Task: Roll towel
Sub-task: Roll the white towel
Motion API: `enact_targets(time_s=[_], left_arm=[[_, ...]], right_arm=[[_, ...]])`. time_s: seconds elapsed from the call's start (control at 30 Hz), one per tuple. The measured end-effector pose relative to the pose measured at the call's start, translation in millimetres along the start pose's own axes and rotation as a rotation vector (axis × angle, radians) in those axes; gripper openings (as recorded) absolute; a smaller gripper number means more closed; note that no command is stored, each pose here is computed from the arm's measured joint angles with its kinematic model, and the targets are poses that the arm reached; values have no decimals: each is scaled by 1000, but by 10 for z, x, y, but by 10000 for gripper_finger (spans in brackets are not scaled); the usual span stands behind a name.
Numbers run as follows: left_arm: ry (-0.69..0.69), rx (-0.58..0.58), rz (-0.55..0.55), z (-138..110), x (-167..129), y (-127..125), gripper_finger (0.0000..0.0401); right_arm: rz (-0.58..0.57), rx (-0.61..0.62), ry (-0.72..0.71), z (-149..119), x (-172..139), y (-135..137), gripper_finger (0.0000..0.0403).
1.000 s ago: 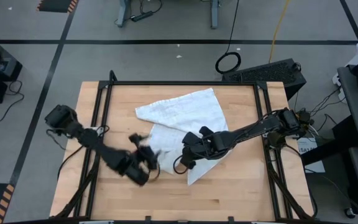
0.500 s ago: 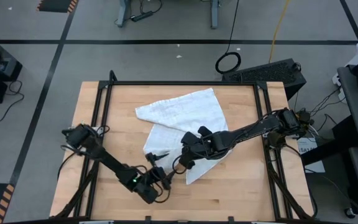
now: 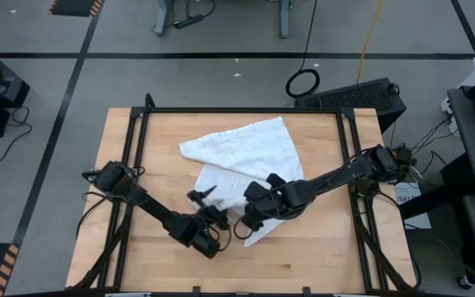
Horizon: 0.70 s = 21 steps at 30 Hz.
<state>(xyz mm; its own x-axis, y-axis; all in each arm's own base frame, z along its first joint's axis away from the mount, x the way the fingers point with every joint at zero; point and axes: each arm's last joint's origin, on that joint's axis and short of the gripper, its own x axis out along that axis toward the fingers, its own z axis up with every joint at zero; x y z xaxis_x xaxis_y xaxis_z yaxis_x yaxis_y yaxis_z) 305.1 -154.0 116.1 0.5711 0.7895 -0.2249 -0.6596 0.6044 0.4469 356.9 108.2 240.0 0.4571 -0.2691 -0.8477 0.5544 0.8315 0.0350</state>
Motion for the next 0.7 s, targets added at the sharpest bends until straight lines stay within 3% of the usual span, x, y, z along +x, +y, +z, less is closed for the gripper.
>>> enact_targets(time_s=[0.27,0.7], left_arm=[[164,46,-5,-4,-75,361,287],[358,224,24,-37,-177,679,283]], right_arm=[[-9,-9,24,-114,-53,54,0],[80,-52,104,-243,-119,166,0]])
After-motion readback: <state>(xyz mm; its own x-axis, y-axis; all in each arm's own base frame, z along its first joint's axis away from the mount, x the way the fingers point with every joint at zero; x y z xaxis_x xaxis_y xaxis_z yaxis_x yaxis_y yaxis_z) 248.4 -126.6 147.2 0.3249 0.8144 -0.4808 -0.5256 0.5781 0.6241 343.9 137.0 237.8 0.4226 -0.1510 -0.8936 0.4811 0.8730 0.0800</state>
